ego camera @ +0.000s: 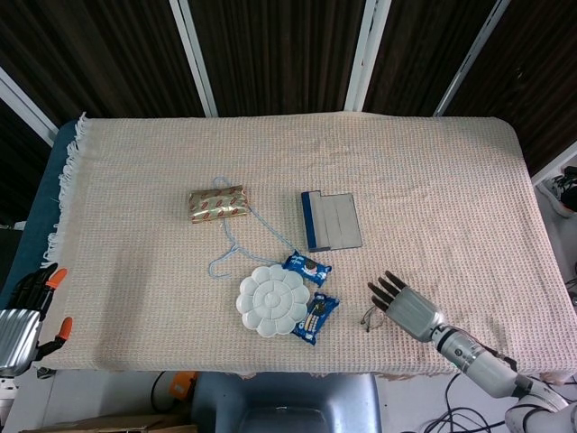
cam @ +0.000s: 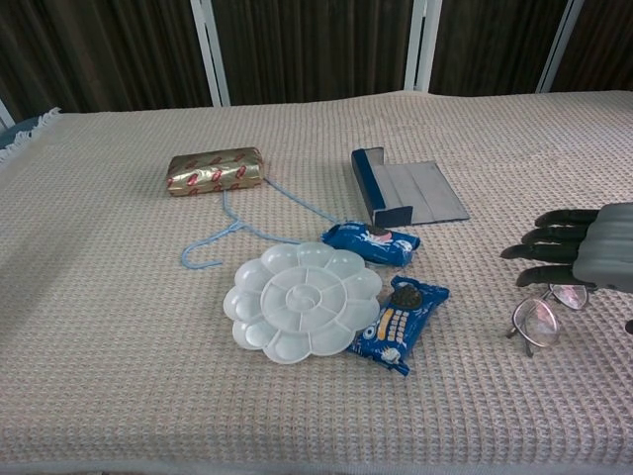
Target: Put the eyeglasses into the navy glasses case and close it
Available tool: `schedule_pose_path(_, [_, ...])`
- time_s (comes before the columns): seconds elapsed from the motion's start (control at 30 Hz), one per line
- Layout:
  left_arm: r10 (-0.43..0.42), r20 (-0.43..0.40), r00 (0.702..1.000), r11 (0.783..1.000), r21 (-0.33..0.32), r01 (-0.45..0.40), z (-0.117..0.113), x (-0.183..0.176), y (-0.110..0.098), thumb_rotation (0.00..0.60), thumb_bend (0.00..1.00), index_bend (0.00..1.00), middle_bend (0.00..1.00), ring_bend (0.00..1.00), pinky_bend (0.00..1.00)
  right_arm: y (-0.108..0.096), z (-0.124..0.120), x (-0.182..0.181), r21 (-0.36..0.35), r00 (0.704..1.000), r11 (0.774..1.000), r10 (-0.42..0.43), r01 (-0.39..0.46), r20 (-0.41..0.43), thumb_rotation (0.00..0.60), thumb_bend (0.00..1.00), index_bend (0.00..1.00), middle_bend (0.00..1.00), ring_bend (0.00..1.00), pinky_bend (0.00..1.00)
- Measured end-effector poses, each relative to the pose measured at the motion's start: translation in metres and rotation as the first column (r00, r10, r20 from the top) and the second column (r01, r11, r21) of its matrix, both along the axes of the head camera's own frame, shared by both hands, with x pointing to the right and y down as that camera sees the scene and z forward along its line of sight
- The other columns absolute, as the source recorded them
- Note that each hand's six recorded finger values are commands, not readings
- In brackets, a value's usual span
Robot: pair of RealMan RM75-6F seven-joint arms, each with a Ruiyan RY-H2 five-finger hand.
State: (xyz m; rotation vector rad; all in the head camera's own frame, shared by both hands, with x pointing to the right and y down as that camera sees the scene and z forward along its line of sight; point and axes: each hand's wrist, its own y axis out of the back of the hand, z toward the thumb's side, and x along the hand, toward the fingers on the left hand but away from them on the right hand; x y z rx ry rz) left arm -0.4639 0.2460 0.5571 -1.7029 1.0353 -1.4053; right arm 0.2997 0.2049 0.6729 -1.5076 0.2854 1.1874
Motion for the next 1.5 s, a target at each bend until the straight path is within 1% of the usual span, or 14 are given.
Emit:
schedule_pose_path(0.13, [-0.008,-0.002,1.000,1.000,0.006,0.008,-0.001,-0.002,-0.001,0.600,0.43,0.00,0.00,0.00,0.10,-0.001,0.004,-0.003,-0.026,0.999,0.999,0.029,-0.029,0.033,0.600,0.40,0.42,0.00,0.00,0.00])
schedule_pose_path(0.2, [-0.010,-0.003,1.000,1.000,0.009,0.010,-0.001,-0.002,-0.001,0.600,0.43,0.00,0.00,0.00,0.10,-0.002,0.006,-0.003,-0.033,0.998,0.999,0.033,-0.031,0.045,0.600,0.40,0.48,0.00,0.00,0.00])
schedule_pose_path(0.23, [-0.010,-0.004,1.000,1.000,0.009,0.010,-0.001,-0.002,-0.001,0.600,0.43,0.00,0.00,0.00,0.10,-0.003,0.007,-0.002,-0.033,0.998,0.999,0.030,-0.028,0.047,0.600,0.40,0.49,0.00,0.00,0.00])
schedule_pose_path(0.53, [-0.009,0.007,1.000,1.000,-0.004,0.009,0.001,-0.001,-0.001,0.600,0.43,0.00,0.00,0.00,0.10,-0.006,0.013,0.000,-0.024,0.996,0.999,0.047,-0.045,0.075,0.600,0.40,0.51,0.00,0.00,0.00])
schedule_pose_path(0.83, [-0.011,0.013,1.000,1.000,-0.010,0.011,0.003,-0.002,-0.001,0.600,0.43,0.00,0.00,0.00,0.10,-0.007,0.016,-0.005,-0.033,0.990,0.997,0.072,-0.069,0.121,0.600,0.40,0.61,0.01,0.00,0.00])
schedule_pose_path(1.07, [-0.012,0.012,1.000,1.000,-0.013,0.012,0.002,-0.002,-0.001,0.600,0.43,0.00,0.00,0.00,0.11,-0.006,0.019,-0.003,-0.027,0.988,0.998,0.067,-0.064,0.137,0.600,0.40,0.64,0.03,0.00,0.01])
schedule_pose_path(1.13, [-0.010,0.012,1.000,1.000,-0.014,0.010,0.002,-0.002,0.000,0.600,0.43,0.00,0.00,0.00,0.11,-0.006,0.019,-0.003,-0.027,0.988,0.997,0.070,-0.067,0.139,0.600,0.42,0.65,0.03,0.00,0.02])
schedule_pose_path(1.2, [-0.009,0.011,1.000,1.000,-0.013,0.009,0.002,-0.001,0.000,0.600,0.43,0.00,0.00,0.00,0.11,-0.007,0.019,-0.003,-0.026,0.987,0.997,0.073,-0.070,0.143,0.600,0.45,0.67,0.04,0.00,0.02])
schedule_pose_path(1.33, [-0.010,0.013,1.000,1.000,-0.012,0.010,0.002,-0.002,0.000,0.600,0.43,0.00,0.00,0.00,0.11,-0.007,0.019,-0.003,-0.021,0.986,0.998,0.069,-0.066,0.149,0.600,0.57,0.72,0.06,0.00,0.03])
schedule_pose_path(1.5, [-0.007,0.012,1.000,1.000,-0.012,0.008,0.002,-0.002,0.001,0.600,0.43,0.00,0.00,0.00,0.11,-0.006,0.020,-0.001,-0.020,0.988,0.998,0.065,-0.063,0.142,0.600,0.63,0.73,0.07,0.00,0.04])
